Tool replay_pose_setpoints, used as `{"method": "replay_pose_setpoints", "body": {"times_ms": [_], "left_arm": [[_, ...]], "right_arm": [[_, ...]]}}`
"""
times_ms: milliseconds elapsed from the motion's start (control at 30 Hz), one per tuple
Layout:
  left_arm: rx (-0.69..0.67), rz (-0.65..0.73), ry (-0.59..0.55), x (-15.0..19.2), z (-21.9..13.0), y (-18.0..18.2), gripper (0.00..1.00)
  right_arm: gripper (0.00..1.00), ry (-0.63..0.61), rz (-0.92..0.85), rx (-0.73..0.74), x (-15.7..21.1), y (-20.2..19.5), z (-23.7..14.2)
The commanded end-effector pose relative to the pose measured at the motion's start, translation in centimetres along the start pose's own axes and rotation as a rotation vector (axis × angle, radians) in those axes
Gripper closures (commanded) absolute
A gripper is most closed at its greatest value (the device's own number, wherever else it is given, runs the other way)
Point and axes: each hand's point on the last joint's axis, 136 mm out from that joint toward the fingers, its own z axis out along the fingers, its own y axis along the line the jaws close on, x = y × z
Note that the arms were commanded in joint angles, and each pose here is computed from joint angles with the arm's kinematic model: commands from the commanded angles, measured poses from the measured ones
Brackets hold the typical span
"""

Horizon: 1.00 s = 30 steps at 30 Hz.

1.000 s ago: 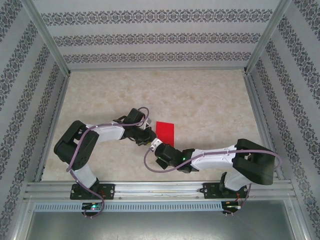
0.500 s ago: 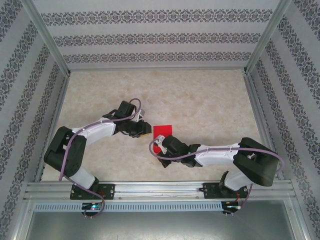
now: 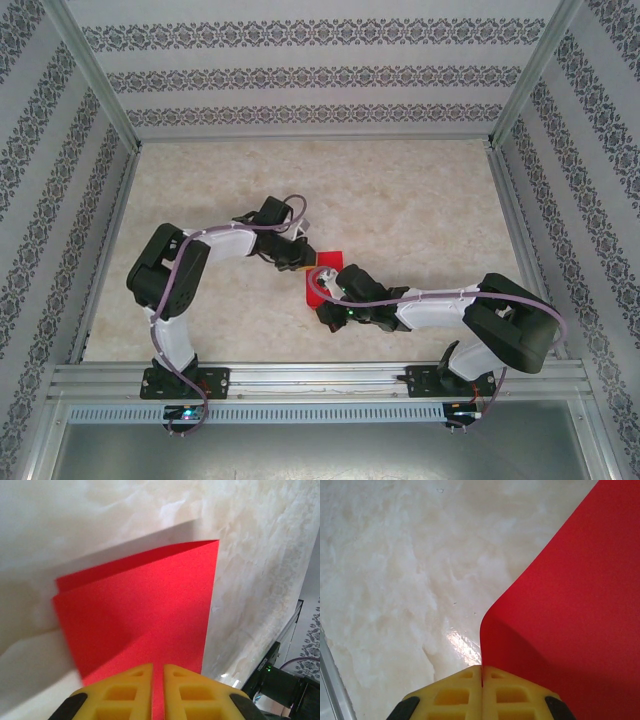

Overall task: Fold a paper plane with a square sheet of paper (fold left side to right side)
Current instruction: Third fold the triangle at the center of the table.

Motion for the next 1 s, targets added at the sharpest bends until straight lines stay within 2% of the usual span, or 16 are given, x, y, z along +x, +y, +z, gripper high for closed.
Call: {"method": "replay_pose_setpoints", "body": {"times_ms": [0,500,967], "left_arm": [[-0.022,0.042,0.036,0.0,1.2,0.0,0.89],[-0.199,0.047,0.103,1.6,3.3,4.4,0.92],[-0.222,0.039,0.103,1.9,3.3,5.0,0.93]], "right_arm": [[1.0,-0.032,0.021,-0.049,-0.6,0.7,-0.3],[1.0,-0.042,0.117,-0.01,-0.9,-1.2,-0.7],[1.0,-0.037,0.205,0.095,-1.5,-4.4,-1.2]]}}
